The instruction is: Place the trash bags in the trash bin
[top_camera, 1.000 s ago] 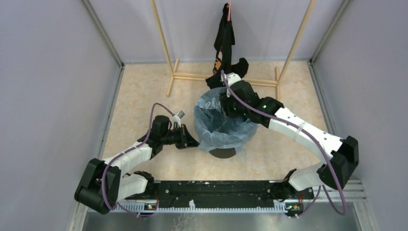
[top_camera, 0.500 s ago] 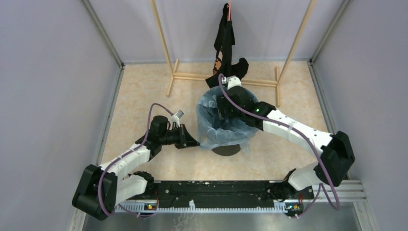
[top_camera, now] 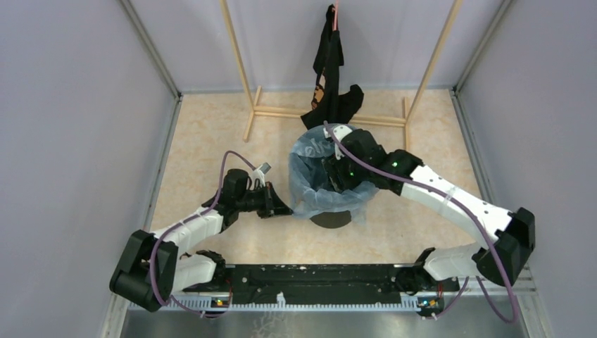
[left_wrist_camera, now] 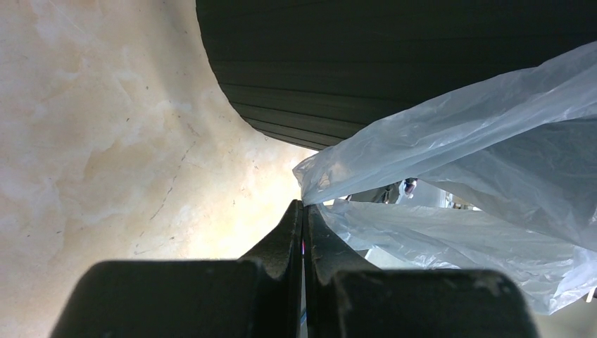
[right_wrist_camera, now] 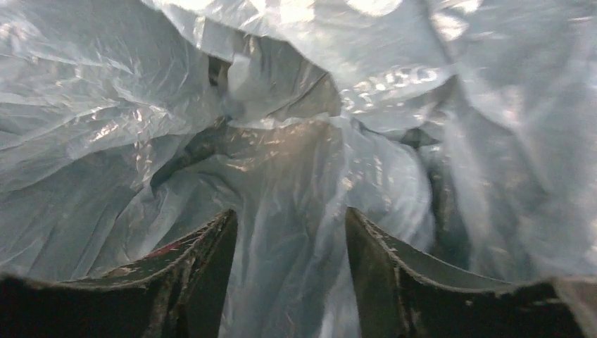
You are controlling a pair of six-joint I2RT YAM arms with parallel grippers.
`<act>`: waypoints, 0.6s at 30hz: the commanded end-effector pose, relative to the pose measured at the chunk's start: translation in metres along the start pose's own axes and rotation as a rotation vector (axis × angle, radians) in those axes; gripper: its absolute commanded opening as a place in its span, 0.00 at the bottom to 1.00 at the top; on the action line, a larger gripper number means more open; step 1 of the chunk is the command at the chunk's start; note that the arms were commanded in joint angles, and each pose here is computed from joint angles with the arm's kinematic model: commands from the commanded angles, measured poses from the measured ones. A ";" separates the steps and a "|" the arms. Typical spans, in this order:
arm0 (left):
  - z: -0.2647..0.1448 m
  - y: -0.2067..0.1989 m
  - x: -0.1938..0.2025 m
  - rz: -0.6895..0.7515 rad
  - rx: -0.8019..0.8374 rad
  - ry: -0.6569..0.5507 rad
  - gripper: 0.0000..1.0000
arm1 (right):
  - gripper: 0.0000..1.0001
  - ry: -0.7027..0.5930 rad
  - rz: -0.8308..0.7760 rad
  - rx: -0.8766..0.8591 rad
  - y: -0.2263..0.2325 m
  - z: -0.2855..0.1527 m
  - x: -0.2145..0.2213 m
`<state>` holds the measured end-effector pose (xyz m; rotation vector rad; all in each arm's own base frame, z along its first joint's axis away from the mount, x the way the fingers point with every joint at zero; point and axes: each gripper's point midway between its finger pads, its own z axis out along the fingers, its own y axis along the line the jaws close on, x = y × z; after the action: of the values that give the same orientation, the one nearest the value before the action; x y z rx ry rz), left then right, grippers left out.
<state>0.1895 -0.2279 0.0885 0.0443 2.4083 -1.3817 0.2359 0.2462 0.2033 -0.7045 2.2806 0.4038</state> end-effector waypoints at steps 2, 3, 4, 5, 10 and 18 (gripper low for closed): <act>-0.002 -0.010 -0.004 0.056 0.040 -0.019 0.04 | 0.49 0.084 -0.069 -0.077 0.020 0.024 0.016; -0.003 -0.012 -0.006 0.059 0.040 -0.022 0.05 | 0.45 0.089 -0.067 -0.078 0.020 0.029 0.019; -0.003 -0.013 -0.007 0.061 0.041 -0.023 0.05 | 0.41 0.089 -0.066 -0.078 0.021 0.034 0.020; -0.004 -0.015 -0.007 0.065 0.044 -0.024 0.05 | 0.37 0.095 -0.062 -0.076 0.021 0.039 0.023; -0.006 -0.019 -0.009 0.073 0.050 -0.029 0.05 | 0.16 0.135 -0.046 -0.069 0.020 0.070 0.046; -0.008 -0.024 -0.011 0.078 0.059 -0.032 0.05 | 0.06 0.189 -0.017 -0.055 0.017 0.104 0.079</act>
<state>0.1876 -0.2272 0.0972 0.0579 2.3823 -1.3851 0.2269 0.2652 0.0893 -0.8378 2.4604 0.3814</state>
